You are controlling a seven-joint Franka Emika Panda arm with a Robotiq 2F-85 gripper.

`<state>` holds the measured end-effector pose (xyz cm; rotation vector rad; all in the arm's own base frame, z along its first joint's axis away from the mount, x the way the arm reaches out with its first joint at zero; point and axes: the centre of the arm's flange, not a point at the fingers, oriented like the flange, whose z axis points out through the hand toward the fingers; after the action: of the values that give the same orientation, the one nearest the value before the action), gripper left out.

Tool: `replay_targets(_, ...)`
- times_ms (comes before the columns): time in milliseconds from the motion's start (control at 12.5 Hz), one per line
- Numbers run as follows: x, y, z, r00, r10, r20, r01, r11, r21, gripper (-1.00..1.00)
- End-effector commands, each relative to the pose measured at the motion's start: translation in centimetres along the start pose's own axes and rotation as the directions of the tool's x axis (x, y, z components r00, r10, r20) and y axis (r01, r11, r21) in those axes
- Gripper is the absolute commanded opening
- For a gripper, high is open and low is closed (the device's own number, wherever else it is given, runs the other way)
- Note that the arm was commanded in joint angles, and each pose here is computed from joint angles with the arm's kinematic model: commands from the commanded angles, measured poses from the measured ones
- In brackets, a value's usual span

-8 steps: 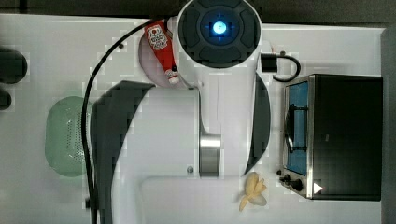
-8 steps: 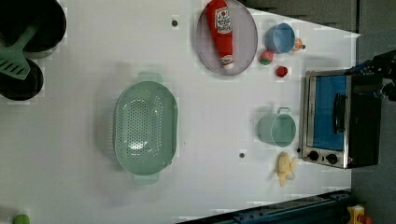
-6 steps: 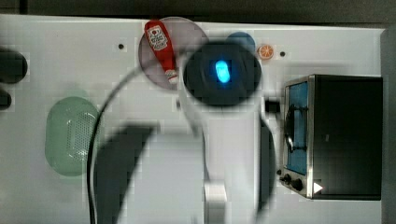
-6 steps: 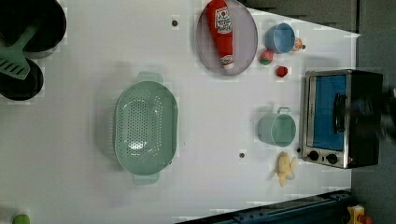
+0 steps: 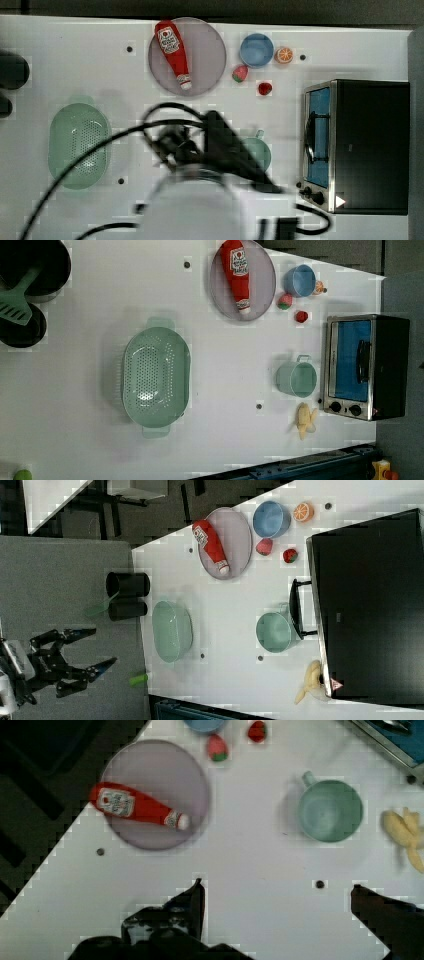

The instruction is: Drag strainer left to right.

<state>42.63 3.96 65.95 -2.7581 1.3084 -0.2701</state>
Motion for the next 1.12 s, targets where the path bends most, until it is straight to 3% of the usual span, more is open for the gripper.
replay_targets(80,-5.8,-6.7,7.7,0.999,0.0,0.054,0.005,0.995,-0.096,1.0)
replay_targets(480,-16.1,-13.6,14.8,0.989,0.138,0.061,-0.128,0.982,-0.142,1.0)
replay_targets(720,-20.5,-16.1,20.2,0.943,0.323,0.081,-0.305,0.935,-0.179,1.0)
replay_targets(1120,-23.7,-17.5,29.6,0.854,0.508,0.116,-0.469,0.846,-0.252,1.0)
